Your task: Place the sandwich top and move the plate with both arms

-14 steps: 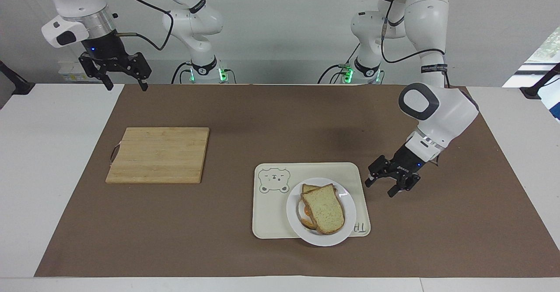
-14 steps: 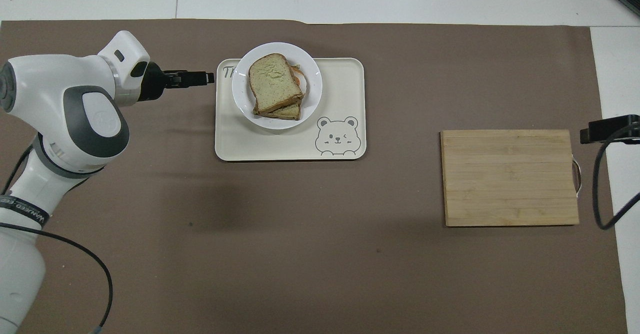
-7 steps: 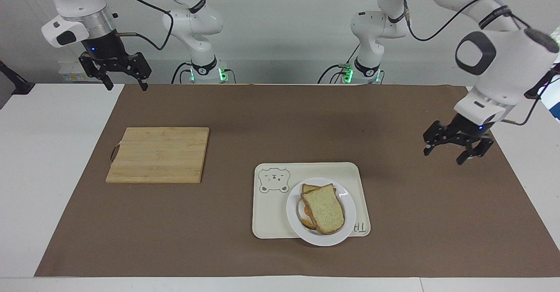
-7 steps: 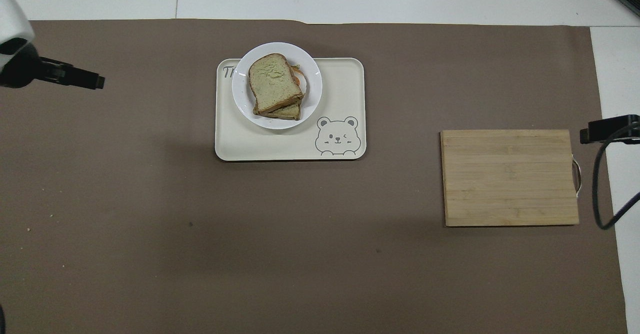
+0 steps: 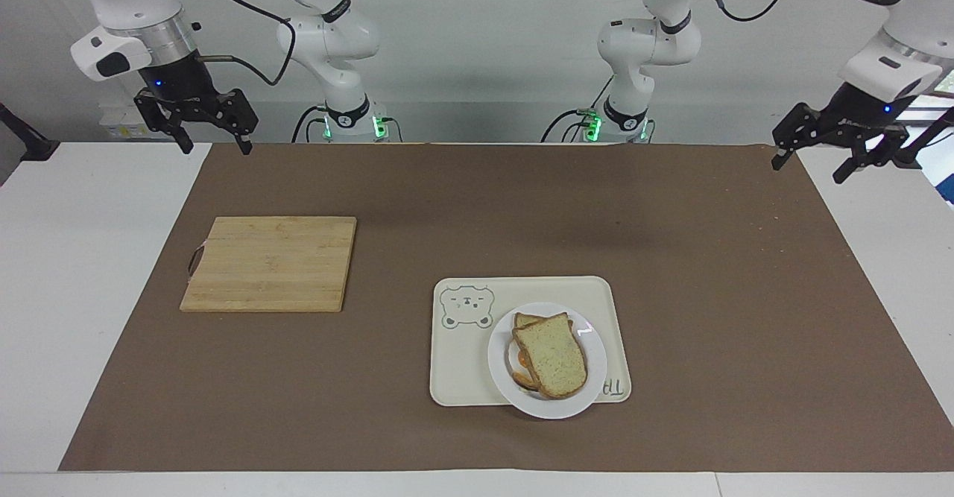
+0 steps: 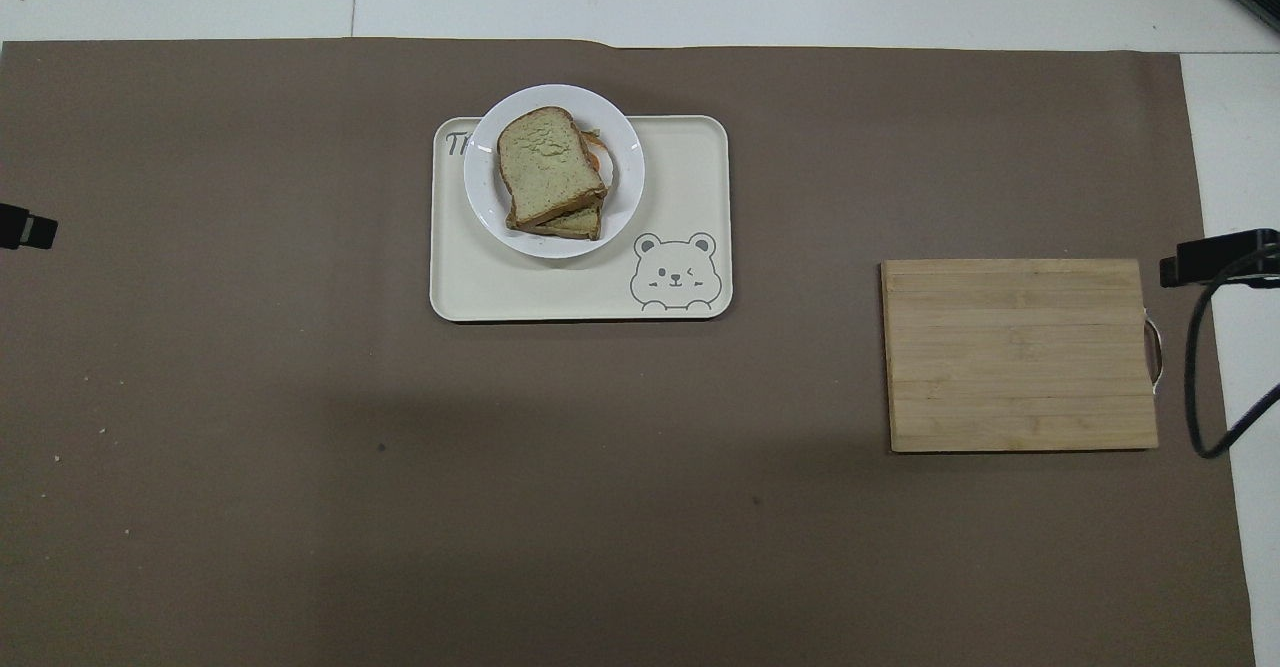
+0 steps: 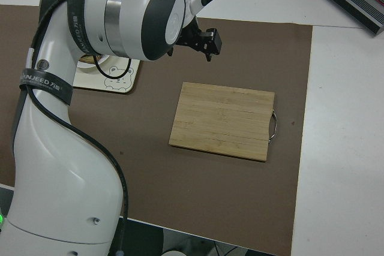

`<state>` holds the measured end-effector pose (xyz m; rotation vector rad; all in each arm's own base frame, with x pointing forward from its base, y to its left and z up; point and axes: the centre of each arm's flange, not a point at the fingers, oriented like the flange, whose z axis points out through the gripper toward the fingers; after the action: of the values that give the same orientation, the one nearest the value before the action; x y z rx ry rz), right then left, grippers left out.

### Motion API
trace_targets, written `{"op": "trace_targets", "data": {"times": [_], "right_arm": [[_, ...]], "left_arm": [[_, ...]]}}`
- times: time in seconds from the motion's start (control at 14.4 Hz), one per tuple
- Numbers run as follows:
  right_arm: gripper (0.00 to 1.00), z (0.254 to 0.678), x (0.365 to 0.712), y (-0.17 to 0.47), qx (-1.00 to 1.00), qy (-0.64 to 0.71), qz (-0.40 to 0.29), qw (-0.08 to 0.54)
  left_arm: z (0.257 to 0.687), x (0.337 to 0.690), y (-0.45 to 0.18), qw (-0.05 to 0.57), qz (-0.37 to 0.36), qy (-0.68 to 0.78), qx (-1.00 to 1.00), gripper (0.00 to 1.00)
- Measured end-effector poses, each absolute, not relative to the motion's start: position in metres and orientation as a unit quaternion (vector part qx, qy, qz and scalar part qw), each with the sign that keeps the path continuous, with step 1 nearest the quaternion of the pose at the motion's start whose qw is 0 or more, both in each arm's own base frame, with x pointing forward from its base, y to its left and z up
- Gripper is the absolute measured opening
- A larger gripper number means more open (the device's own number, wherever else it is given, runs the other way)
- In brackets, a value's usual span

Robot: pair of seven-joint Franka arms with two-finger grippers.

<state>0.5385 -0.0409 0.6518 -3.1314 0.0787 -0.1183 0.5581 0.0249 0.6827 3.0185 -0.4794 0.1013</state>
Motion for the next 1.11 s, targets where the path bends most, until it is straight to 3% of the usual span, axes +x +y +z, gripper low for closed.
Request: {"op": "trace_targets", "data": {"times": [0.35, 1.11], "right_arm": [[1.0, 0.652, 0.539, -0.041, -0.999, 0.025, -0.038, 0.004], [1.0, 0.652, 0.539, -0.041, -0.999, 0.025, -0.038, 0.004]], "left_arm": [[0.706, 0.533, 0.008, 0.033, 0.024, -0.161, 0.986, 1.0], [0.69, 0.512, 0.0, 0.007, -0.006, -0.134, 0.991, 1.0]]}}
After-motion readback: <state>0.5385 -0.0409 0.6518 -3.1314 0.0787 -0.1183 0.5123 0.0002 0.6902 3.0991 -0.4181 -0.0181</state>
